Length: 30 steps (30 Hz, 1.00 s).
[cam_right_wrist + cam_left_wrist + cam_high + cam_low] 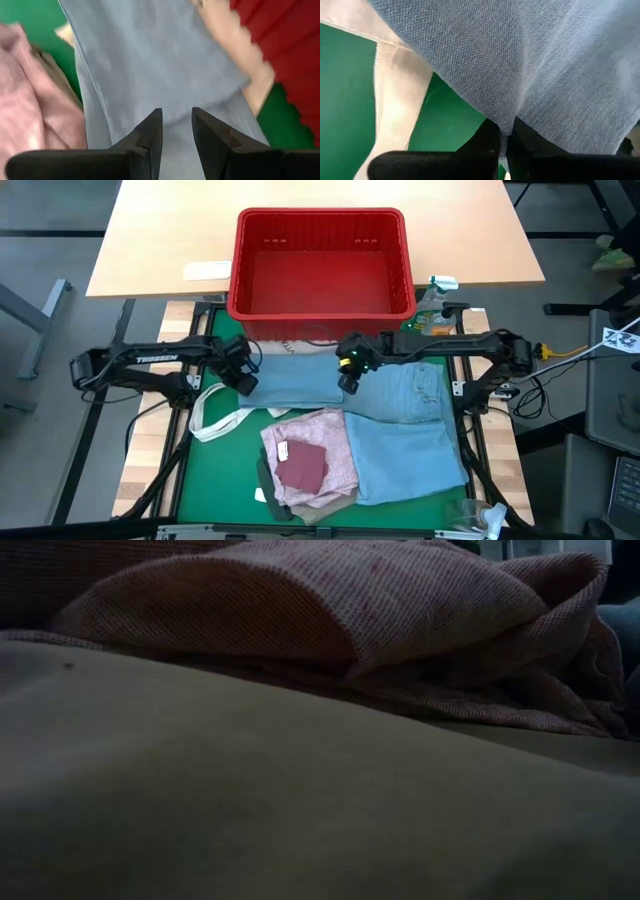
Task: Fold laundry
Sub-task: Fold the blue jeans
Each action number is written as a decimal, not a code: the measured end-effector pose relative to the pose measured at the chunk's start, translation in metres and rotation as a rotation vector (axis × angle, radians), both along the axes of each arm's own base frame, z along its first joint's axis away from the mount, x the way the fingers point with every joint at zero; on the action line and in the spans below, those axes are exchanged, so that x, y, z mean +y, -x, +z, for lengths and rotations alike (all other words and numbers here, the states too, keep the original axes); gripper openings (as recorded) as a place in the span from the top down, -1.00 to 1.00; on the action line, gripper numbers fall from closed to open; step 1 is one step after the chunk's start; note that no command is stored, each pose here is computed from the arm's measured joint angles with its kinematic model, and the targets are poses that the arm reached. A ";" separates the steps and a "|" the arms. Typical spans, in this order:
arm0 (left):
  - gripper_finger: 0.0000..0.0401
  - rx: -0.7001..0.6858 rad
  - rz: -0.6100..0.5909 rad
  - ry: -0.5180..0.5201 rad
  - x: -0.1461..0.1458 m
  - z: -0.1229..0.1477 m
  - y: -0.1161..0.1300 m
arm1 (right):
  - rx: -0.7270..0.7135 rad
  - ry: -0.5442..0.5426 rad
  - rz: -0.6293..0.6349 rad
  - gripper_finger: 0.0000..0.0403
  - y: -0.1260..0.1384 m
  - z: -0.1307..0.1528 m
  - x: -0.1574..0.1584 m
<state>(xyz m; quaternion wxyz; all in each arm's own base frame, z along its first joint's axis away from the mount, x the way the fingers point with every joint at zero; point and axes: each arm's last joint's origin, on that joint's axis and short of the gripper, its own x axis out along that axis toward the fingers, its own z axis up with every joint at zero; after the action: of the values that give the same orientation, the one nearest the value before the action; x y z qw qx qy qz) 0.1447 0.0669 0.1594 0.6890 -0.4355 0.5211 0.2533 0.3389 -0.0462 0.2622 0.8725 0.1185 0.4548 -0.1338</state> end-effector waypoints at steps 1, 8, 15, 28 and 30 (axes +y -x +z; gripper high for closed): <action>0.97 -0.007 0.000 -0.004 -0.001 0.003 0.002 | 0.017 -0.003 0.000 0.47 0.003 0.000 0.000; 0.97 -0.068 0.009 -0.027 -0.010 0.020 0.019 | 0.141 0.003 -0.048 0.47 0.016 -0.002 0.001; 0.97 0.063 0.044 -0.046 -0.020 0.025 0.044 | 0.166 0.006 -0.053 0.47 0.021 0.000 0.001; 0.97 -0.145 0.106 -0.112 -0.017 0.069 0.037 | 0.139 0.003 -0.050 0.47 0.019 0.001 0.001; 0.97 -0.212 0.123 -0.122 -0.015 0.079 0.033 | 0.139 0.003 -0.050 0.47 0.019 0.001 0.001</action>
<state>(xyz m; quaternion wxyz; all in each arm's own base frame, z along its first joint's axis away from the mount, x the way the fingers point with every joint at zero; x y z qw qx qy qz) 0.1122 0.0518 0.2380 0.7485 -0.4483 0.4012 0.2789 0.3203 -0.0451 0.2631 0.8355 0.1189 0.5108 -0.1639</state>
